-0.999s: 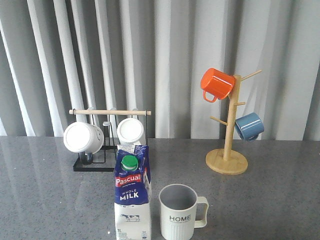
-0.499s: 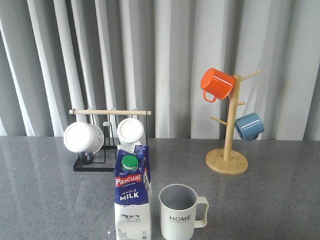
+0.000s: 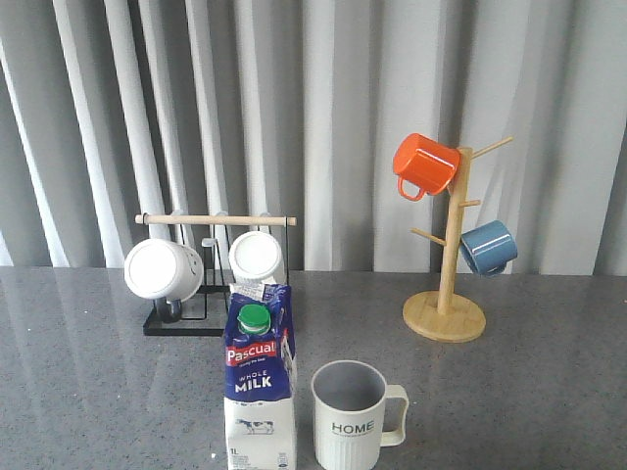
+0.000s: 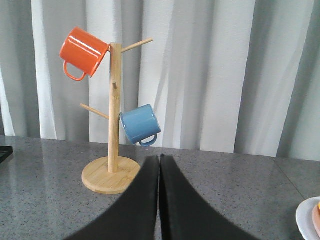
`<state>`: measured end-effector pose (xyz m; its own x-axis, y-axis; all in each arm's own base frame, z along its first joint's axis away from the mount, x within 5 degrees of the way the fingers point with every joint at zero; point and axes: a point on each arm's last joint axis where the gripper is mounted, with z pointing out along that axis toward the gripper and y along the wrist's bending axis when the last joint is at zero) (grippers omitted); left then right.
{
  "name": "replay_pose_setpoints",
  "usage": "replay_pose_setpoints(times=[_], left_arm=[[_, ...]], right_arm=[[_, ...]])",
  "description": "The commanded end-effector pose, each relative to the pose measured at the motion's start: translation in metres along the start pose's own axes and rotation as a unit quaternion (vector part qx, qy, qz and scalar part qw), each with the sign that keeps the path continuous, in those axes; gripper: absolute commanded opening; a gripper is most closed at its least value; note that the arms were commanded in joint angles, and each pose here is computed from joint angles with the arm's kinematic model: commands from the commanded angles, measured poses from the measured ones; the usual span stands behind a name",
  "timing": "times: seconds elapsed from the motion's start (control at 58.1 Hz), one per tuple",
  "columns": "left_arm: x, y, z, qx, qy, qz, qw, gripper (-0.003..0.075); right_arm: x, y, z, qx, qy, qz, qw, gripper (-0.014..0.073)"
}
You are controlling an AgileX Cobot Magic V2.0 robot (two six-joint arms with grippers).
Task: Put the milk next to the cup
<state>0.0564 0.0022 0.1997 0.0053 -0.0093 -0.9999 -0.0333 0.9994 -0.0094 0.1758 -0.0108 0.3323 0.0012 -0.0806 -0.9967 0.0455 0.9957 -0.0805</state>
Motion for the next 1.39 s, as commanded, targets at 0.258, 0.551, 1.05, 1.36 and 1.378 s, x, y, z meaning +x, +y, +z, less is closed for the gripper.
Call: replay_pose_setpoints(times=[0.258, 0.551, 1.05, 1.36, 1.378], left_arm=[[-0.011, 0.000, -0.002, 0.002, -0.041, -0.004, 0.999, -0.0007], [-0.011, 0.000, -0.002, 0.002, -0.041, -0.004, 0.999, -0.0006], [-0.011, 0.000, -0.002, 0.002, -0.041, -0.004, 0.999, -0.0006], [-0.011, 0.000, -0.002, 0.002, -0.041, -0.004, 0.999, -0.0006], [-0.011, 0.000, -0.002, 0.002, -0.041, -0.004, 0.999, -0.0006]], right_arm=[[-0.017, -0.001, -0.001, 0.001, -0.050, -0.004, 0.999, -0.0009], [-0.017, -0.001, -0.001, 0.001, -0.050, -0.004, 0.999, -0.0009], [-0.026, -0.002, -0.019, 0.006, -0.067, -0.009, 0.998, -0.0009], [0.039, 0.011, -0.084, -0.020, -0.081, 0.011, 0.996, -0.0009], [0.045, 0.012, -0.088, -0.024, -0.082, 0.011, 0.996, -0.0009]])
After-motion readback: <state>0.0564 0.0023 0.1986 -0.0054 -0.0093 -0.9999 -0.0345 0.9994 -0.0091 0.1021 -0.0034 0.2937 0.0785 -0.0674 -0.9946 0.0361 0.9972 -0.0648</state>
